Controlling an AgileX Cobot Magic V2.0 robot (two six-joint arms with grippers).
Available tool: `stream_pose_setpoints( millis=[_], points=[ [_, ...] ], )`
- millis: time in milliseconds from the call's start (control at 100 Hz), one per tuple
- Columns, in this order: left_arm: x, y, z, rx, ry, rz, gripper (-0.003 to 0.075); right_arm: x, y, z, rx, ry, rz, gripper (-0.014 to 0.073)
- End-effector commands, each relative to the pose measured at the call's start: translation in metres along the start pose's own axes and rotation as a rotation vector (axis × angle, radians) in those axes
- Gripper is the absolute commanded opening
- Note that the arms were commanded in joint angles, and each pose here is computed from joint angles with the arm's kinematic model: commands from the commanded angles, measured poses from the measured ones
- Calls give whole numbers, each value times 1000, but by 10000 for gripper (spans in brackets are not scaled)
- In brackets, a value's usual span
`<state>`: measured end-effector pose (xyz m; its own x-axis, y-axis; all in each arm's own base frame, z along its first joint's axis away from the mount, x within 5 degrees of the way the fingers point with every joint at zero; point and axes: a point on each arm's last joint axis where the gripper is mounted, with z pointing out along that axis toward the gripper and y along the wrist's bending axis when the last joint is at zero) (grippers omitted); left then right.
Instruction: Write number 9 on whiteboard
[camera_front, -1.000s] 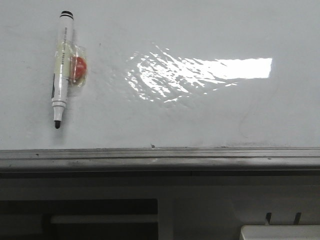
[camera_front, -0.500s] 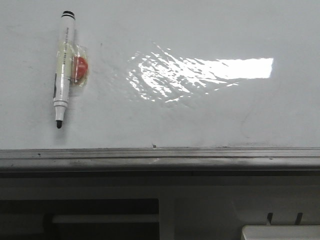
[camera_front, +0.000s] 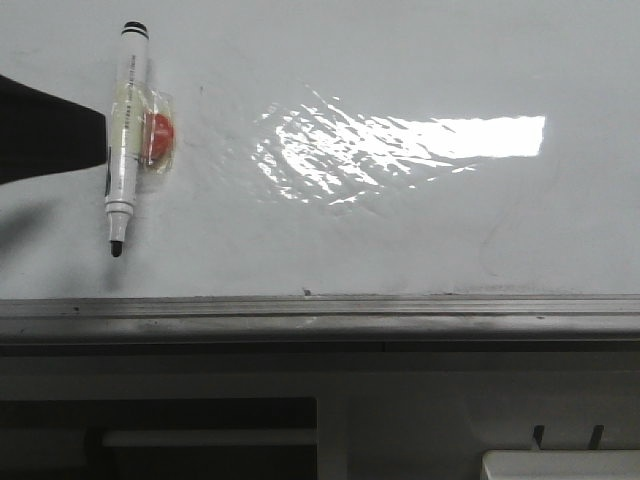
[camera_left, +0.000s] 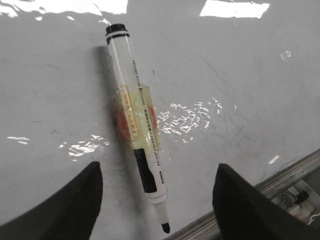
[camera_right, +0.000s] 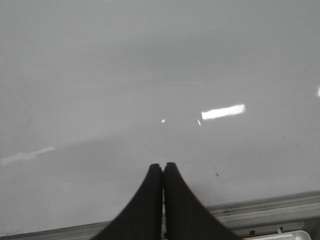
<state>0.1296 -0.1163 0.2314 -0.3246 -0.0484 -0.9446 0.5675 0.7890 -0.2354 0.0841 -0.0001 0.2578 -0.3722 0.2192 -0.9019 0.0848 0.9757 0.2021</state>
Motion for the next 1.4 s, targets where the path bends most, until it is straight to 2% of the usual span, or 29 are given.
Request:
stream_pose_setpoints(
  millis=[0,320,500,620,710,890,1030,1220,1390],
  points=[
    [-16,-4,8,5,-121,-25,439,-15,2,-1,-7,-94,-7,-70],
    [-3,-1,24,-20,-67,-30,439,-15,2,-1,-7,-96,-7,-70],
    [-4,0,30,-30,-116,-22,439,-15,2,-1,-7,-96,-7,-70],
    [1,1,35,-38,-99,-20,432,-15,2,-1,-7,-96,-7,-70],
    [3,1,36,-42,-86,-18,362,-15,2,-1,-7,-96,-7,-70],
    [4,2,38,-44,-79,-17,113,-15,2,-1,-10,-96,-12,-70],
    [4,2,38,-44,-79,-17,-20,-15,5,-1,-34,-90,-21,-70],
    [4,1,38,-41,-79,-13,-20,-13,13,-3,-116,-61,-56,-70],
    [2,-8,35,51,-70,108,-20,-13,27,-3,-251,17,-127,-70]
  ],
)
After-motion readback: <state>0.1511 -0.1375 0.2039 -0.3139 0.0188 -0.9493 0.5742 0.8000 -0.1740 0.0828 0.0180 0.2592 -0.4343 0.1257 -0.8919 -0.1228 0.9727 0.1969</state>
